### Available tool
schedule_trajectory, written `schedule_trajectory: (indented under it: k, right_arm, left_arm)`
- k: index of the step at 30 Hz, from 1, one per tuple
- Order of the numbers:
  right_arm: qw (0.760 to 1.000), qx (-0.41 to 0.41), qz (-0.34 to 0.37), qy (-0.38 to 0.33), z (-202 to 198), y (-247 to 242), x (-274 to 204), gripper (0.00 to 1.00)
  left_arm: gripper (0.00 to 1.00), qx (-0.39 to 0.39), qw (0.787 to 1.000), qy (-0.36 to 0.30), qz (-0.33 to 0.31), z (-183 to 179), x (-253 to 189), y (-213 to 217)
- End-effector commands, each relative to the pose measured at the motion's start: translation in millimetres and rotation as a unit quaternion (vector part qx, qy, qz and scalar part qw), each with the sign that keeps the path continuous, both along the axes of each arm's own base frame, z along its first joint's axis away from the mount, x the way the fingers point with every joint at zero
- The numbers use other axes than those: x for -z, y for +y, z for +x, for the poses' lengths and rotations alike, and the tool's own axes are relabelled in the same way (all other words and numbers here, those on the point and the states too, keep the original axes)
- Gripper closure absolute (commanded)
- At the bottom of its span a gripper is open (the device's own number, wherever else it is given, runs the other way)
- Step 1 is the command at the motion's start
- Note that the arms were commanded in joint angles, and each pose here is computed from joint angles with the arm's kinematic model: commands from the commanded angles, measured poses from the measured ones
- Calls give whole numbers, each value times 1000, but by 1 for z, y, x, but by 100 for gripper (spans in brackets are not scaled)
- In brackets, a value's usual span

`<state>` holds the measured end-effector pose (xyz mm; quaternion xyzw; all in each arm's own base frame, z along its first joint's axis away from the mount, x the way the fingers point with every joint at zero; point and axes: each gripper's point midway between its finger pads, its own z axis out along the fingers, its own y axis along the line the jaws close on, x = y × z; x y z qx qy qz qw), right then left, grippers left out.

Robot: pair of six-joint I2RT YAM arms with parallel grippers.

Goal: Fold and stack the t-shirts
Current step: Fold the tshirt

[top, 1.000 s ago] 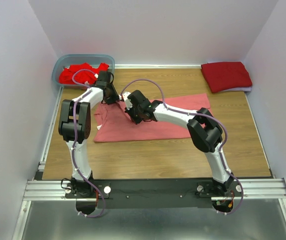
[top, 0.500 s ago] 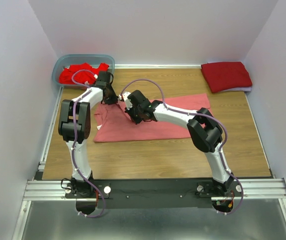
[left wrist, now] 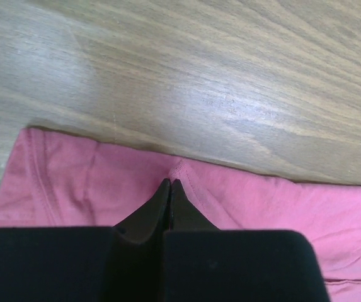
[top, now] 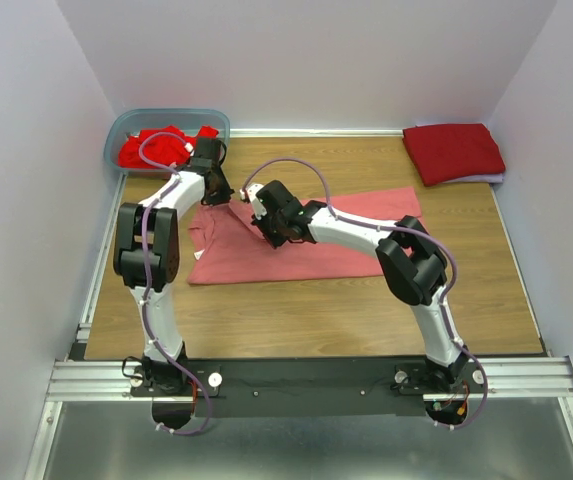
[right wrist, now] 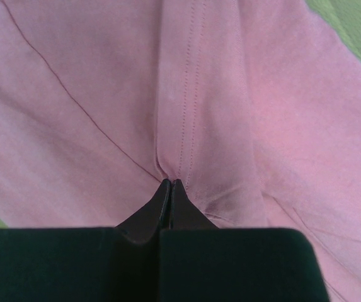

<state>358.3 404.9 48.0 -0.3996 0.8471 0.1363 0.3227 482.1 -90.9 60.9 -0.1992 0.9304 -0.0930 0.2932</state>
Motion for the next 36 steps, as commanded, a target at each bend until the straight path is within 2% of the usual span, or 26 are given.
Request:
schedule_trajectory:
  k: [1,17,36]
  right_arm:
    - [1000,5,-12,-25,-1,-10,-17,100]
    - [999,-29,-9,-21,-21,-22,-27,100]
    - [998,-59,-25,3,-35,-28,-5,100]
  left_arm:
    - [98,0,999,-25,23,2,-29,7]
    - [98,-1,999,-1,35,-34,-18,12]
    - [98,-11,998,18,54,-73,-7,21]
